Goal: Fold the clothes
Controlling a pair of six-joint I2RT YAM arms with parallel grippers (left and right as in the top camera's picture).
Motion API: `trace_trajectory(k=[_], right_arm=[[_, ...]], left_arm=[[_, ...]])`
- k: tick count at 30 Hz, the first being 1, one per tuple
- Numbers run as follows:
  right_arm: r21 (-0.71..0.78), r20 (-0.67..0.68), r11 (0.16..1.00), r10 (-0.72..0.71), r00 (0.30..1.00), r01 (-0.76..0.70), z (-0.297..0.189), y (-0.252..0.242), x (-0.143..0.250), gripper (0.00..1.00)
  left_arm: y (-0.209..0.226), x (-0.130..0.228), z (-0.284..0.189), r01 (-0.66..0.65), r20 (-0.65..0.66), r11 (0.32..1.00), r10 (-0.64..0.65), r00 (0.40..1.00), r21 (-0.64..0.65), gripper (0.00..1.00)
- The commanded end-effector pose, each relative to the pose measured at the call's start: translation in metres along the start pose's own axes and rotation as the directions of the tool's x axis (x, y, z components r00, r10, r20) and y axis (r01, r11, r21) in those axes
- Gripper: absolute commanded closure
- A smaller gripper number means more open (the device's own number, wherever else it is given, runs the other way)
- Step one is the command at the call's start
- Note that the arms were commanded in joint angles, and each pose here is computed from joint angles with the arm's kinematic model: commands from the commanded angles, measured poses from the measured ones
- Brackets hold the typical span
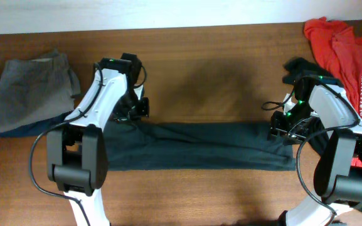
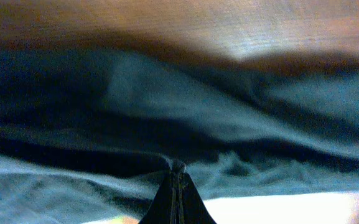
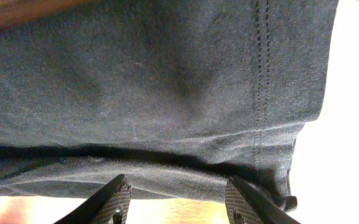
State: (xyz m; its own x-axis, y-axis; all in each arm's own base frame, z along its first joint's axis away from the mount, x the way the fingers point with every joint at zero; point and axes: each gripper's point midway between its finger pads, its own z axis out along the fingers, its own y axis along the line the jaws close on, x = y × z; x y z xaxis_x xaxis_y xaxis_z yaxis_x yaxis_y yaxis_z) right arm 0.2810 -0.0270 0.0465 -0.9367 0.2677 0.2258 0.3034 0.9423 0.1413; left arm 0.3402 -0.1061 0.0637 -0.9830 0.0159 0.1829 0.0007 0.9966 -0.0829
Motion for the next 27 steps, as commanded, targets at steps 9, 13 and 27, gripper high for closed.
trace_trajectory(k=[9, 13, 27], right_arm=[[-0.009, 0.023, 1.000, -0.010, 1.000, 0.010, -0.006, 0.004, -0.001, 0.46], [-0.009, 0.023, 1.000, -0.010, 1.000, 0.010, -0.006, 0.004, -0.001, 0.46], [-0.010, 0.022, 1.000, -0.010, 1.000, 0.010, -0.006, 0.004, -0.001, 0.46]], left_arm=[[-0.065, 0.047, 0.000, -0.253, -0.080, 0.967, 0.251, 0.965, -0.027, 1.00], [-0.076, 0.054, 0.002, -0.291, -0.085, 0.956, 0.288, 0.954, -0.033, 1.00], [-0.088, 0.047, 0.004, -0.318, -0.038, 0.948, 0.317, 0.948, -0.028, 0.68]])
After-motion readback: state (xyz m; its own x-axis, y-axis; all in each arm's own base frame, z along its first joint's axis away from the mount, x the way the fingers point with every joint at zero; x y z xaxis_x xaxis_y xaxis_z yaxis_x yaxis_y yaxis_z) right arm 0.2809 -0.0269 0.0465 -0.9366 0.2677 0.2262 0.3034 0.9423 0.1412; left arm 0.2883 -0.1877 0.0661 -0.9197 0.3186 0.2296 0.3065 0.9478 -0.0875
